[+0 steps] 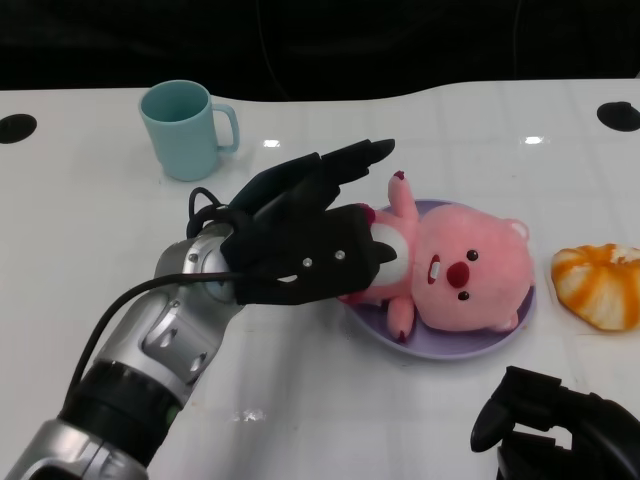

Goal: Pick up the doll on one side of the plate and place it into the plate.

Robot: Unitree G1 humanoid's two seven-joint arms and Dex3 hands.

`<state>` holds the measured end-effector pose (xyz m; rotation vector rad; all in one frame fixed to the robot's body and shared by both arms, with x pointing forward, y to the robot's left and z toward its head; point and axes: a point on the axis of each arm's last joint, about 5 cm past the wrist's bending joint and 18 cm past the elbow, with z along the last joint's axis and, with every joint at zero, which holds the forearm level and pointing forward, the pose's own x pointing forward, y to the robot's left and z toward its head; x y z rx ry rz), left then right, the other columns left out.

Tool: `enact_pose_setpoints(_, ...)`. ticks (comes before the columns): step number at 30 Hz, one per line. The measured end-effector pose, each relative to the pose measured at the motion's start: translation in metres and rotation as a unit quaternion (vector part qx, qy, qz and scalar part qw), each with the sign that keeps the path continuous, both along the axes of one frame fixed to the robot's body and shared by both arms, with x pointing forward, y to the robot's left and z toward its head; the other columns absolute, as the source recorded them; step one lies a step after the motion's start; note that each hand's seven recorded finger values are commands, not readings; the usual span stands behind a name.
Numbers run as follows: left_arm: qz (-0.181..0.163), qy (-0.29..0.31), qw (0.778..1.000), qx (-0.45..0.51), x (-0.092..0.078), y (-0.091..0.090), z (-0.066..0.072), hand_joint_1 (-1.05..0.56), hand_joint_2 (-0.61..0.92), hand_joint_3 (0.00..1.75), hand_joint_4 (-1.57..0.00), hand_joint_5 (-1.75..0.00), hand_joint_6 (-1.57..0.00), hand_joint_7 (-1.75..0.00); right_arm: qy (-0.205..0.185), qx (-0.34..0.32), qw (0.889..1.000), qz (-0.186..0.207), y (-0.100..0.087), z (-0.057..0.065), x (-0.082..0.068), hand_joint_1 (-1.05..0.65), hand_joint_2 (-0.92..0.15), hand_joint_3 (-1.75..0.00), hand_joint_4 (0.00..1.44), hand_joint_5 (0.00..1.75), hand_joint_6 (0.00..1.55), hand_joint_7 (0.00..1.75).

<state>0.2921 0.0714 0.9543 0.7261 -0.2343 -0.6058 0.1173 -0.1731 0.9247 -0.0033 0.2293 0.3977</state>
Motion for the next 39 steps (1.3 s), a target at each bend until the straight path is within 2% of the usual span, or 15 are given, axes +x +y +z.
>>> enact_pose_setpoints(5,-0.010,0.041,0.993,-0.107,-0.007,0.016,0.002,-0.75,0.92,0.26,0.00,-0.85,-0.30,-0.09,0.001,-0.001,1.000,0.001,0.000,0.000,0.000,-0.06,-0.65,-1.19,0.66,1.75,0.51,1.58)
enact_pose_setpoints(10,-0.027,0.087,0.982,-0.165,-0.018,0.029,-0.004,-0.72,0.92,0.27,-0.02,-0.94,-0.37,-0.12,-0.002,-0.001,1.000,0.003,0.000,0.001,0.002,-0.05,-0.64,-1.19,0.67,1.75,0.51,1.58)
enact_pose_setpoints(14,-0.027,0.105,0.971,-0.214,-0.028,0.039,-0.007,-0.69,0.92,0.26,-0.09,-0.98,-0.41,-0.14,-0.003,-0.003,1.000,0.003,0.000,0.001,0.002,-0.05,-0.64,-1.19,0.67,1.75,0.52,1.58)
enact_pose_setpoints(17,-0.020,0.112,0.959,-0.258,-0.039,0.045,-0.010,-0.60,0.92,0.23,-0.25,-0.99,-0.51,-0.19,-0.003,-0.004,1.000,0.003,0.000,0.001,0.002,-0.05,-0.64,-1.20,0.67,1.75,0.52,1.58)
enact_pose_setpoints(20,-0.007,0.132,0.931,-0.339,-0.055,0.044,-0.015,-0.40,0.90,0.21,-0.43,-1.04,-0.65,-0.27,-0.002,-0.003,1.000,0.003,0.000,0.001,0.002,-0.05,-0.64,-1.20,0.67,1.75,0.52,1.58)
enact_pose_setpoints(21,0.003,0.142,0.921,-0.364,-0.061,0.044,-0.018,-0.37,0.87,0.28,-0.49,-1.04,-0.69,-0.32,-0.003,-0.003,1.000,0.004,0.000,0.001,0.002,-0.04,-0.64,-1.20,0.67,1.75,0.52,1.58)
enact_pose_setpoints(22,0.014,0.153,0.908,-0.389,-0.067,0.043,-0.019,-0.33,0.72,0.58,-0.55,-1.06,-0.70,-0.42,-0.003,-0.002,1.000,0.005,0.000,0.002,0.002,-0.04,-0.64,-1.20,0.67,1.75,0.52,1.58)
enact_pose_setpoints(24,0.027,0.171,0.891,-0.419,-0.075,0.041,-0.021,-0.30,0.57,0.90,-0.62,-1.11,-0.71,-0.57,-0.003,-0.001,1.000,0.005,0.000,0.002,0.002,-0.04,-0.64,-1.20,0.67,1.75,0.52,1.59)
enact_pose_setpoints(27,0.040,0.185,0.874,-0.447,-0.084,0.042,-0.021,-0.29,0.51,1.06,-0.70,-1.17,-0.75,-0.70,-0.003,-0.002,1.000,0.005,0.000,0.001,0.001,-0.05,-0.64,-1.21,0.67,1.75,0.52,1.59)
enact_pose_setpoints(29,0.048,0.201,0.858,-0.470,-0.091,0.044,-0.021,-0.27,0.44,1.25,-0.77,-1.24,-0.79,-0.81,-0.003,-0.002,1.000,0.005,0.000,0.002,0.001,-0.06,-0.64,-1.21,0.67,1.75,0.52,1.59)
enact_pose_setpoints(34,0.069,0.260,0.818,-0.508,-0.105,0.051,-0.022,-0.22,0.37,1.45,-0.87,-1.38,-0.86,-1.02,-0.003,-0.002,1.000,0.006,0.000,0.002,0.001,-0.07,-0.64,-1.21,0.68,1.75,0.53,1.59)
enact_pose_setpoints(39,0.104,0.304,0.790,-0.522,-0.120,0.057,-0.020,-0.16,0.45,1.43,-0.92,-1.62,-0.85,-1.36,-0.004,-0.002,1.000,0.006,0.000,0.002,0.001,-0.07,-0.63,-1.21,0.69,1.75,0.53,1.59)
